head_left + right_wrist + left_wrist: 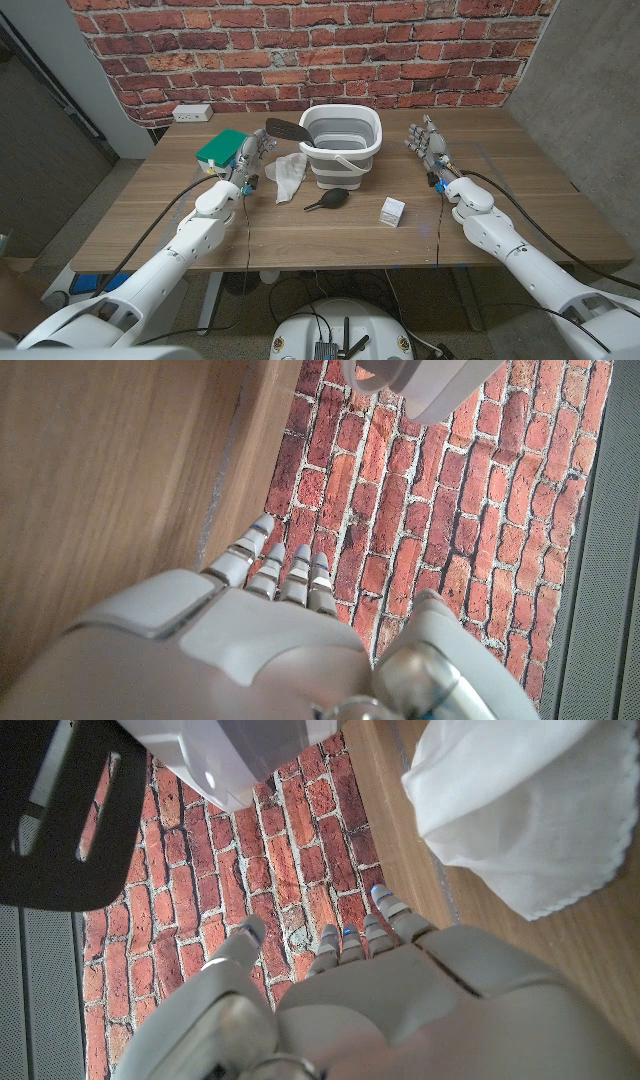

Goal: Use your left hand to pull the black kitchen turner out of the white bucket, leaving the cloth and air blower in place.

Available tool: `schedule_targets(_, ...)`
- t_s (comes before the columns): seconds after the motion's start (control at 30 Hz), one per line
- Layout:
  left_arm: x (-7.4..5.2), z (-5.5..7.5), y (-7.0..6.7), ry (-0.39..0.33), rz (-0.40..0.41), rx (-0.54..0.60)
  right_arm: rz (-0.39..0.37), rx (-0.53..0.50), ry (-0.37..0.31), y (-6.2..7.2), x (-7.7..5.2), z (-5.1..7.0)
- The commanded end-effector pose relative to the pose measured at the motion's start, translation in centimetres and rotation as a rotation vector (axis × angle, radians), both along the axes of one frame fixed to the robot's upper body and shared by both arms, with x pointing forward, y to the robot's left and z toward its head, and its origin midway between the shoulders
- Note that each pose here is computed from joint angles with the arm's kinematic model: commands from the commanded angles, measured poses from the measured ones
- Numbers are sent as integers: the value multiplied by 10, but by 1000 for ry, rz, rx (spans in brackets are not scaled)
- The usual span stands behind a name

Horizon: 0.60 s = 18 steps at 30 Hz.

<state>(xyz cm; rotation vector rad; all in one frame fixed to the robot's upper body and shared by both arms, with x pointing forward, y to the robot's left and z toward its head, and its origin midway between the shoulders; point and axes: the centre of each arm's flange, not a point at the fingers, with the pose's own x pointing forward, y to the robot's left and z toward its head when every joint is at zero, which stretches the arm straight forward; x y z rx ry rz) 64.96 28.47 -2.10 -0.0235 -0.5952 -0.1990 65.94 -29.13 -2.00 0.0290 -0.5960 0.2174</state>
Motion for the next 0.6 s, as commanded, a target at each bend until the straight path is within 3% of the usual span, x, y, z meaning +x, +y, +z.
schedule_targets(0.03, -15, 4, -3, -12, 50, 5, 2, -24, -3, -9, 12, 8)
schedule_targets(0.6, -39, 10, -3, -25, 84, 34, -30, 11, -15, -18, 3, -3)
